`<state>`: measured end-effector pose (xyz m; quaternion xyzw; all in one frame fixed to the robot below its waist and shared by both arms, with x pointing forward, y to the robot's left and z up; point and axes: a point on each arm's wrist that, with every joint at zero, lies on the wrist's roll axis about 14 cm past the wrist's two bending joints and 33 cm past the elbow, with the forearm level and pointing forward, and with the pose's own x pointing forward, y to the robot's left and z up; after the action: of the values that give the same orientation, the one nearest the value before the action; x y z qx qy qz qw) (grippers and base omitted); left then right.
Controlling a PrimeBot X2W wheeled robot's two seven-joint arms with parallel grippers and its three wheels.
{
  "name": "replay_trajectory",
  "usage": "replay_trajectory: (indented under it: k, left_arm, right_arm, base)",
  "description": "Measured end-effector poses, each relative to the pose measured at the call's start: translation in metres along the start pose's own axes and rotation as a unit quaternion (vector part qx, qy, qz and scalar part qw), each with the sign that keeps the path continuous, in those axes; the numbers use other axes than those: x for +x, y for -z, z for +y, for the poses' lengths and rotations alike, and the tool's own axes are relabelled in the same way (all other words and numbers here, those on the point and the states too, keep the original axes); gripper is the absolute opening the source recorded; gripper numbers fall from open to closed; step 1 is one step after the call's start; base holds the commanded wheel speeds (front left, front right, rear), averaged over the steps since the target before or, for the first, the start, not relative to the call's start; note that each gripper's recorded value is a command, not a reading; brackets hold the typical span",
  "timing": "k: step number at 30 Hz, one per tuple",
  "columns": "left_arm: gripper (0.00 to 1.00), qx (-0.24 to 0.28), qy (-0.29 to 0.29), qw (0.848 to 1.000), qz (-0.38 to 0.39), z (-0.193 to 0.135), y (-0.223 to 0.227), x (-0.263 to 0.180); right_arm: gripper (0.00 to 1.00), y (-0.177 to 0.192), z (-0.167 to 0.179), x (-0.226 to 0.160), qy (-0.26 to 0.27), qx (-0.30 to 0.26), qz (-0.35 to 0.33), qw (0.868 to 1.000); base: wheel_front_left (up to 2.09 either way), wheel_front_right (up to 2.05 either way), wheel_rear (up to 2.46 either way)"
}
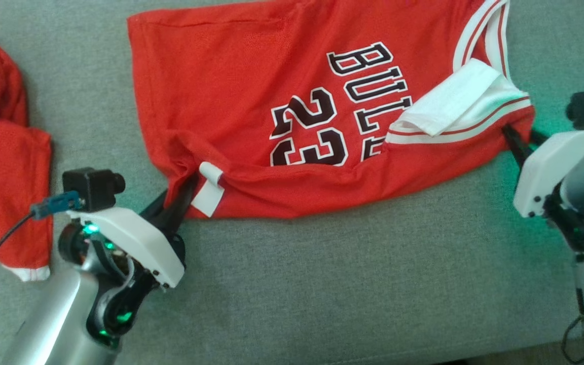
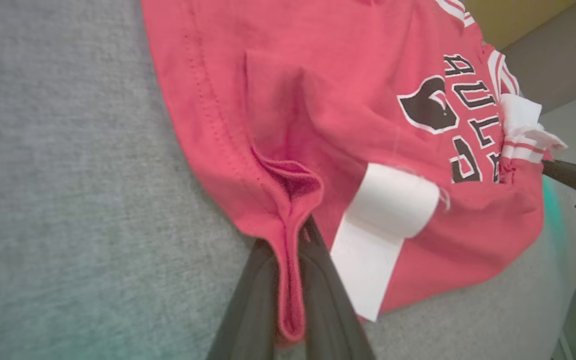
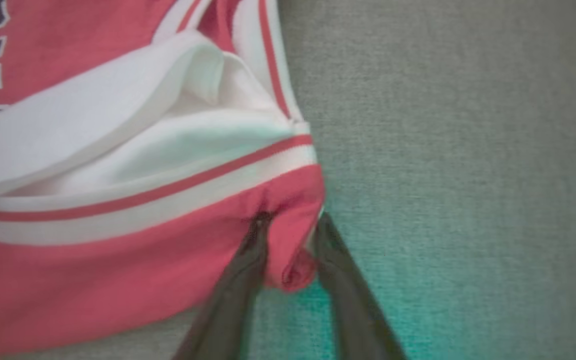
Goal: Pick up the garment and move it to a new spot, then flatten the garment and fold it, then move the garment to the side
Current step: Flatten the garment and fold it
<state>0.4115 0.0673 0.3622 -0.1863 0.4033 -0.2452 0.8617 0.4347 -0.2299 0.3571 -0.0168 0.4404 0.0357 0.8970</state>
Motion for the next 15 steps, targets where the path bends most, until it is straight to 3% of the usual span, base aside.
replay_trajectory:
  k: [6, 15]
  left_arm:
    - [0.00, -0.023, 0.037, 0.999, 0.008, -0.016, 0.006, -0.009]
    - [0.00, -0.064, 0.049, 0.996, 0.023, -0.022, 0.029, -0.052]
  right_arm:
    - [0.00, -0.004, 0.006, -0.009, -0.026, 0.033, -0.002, 0.999]
    - [0.00, 0.008, -0.025, -0.052, -0.008, 0.067, 0.014, 0.998]
  base:
    - [0.00, 0.00, 0.00]
    - [0.00, 0.00, 0.00]
